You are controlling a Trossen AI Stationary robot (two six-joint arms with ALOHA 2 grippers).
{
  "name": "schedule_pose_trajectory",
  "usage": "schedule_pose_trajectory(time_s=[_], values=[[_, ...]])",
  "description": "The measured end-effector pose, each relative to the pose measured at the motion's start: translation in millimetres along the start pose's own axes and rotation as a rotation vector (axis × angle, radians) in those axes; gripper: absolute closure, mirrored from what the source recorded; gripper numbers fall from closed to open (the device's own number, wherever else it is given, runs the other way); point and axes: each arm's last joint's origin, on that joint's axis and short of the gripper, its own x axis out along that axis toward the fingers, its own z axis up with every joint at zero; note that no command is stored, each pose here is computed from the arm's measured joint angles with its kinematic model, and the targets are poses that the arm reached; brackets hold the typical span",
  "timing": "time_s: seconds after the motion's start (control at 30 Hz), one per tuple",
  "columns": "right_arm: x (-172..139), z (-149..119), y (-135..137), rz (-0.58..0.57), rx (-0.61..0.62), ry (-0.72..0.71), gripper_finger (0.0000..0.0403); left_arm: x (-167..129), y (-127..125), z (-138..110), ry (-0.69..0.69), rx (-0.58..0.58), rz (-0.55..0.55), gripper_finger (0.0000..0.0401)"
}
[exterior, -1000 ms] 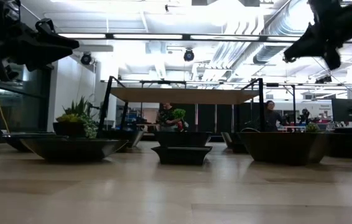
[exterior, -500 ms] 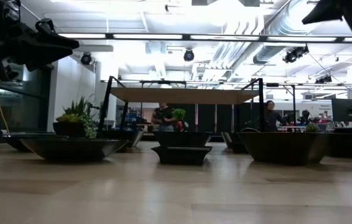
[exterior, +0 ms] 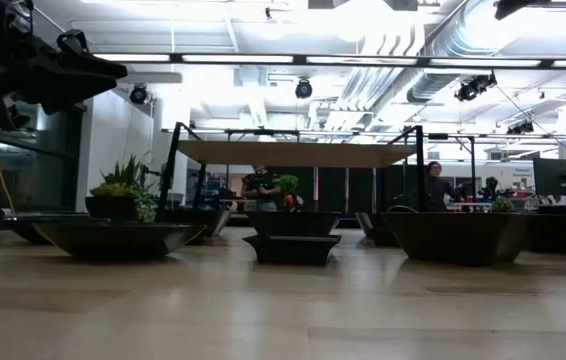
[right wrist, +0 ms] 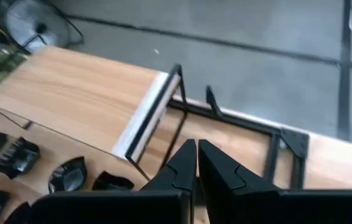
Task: Pick & Place Mini shaped plates
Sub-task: Put the black square plate on the shelf
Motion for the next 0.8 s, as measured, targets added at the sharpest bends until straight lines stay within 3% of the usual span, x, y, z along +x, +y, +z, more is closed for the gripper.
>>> schedule_pose_trajectory(time_s=[0.23, 0.43, 0.67, 0.8], values=[[12.5, 26.8, 6.2, -0.077, -0.04, 0.151, 0.0391, 0.0, 0.0, 0.0, 0.0, 0.0, 0.0, 0.0247], [63.9, 41.6, 2.9, -0.124, -0.044, 0.377, 0.0391, 0.0, 0.0, 0.0, 0.0, 0.0, 0.0, 0.0247], [135.0, 36.9, -22.0, -0.206, -0.013, 0.601, 0.0391, 0.0, 0.1, 0.1, -0.001, 0.0, 0.0, 0.0247], [138.5, 31.4, -12.7, -0.268, -0.07, 0.618, 0.0391, -0.1, -0.4, -0.4, 0.004, 0.001, -0.004, 0.0247]])
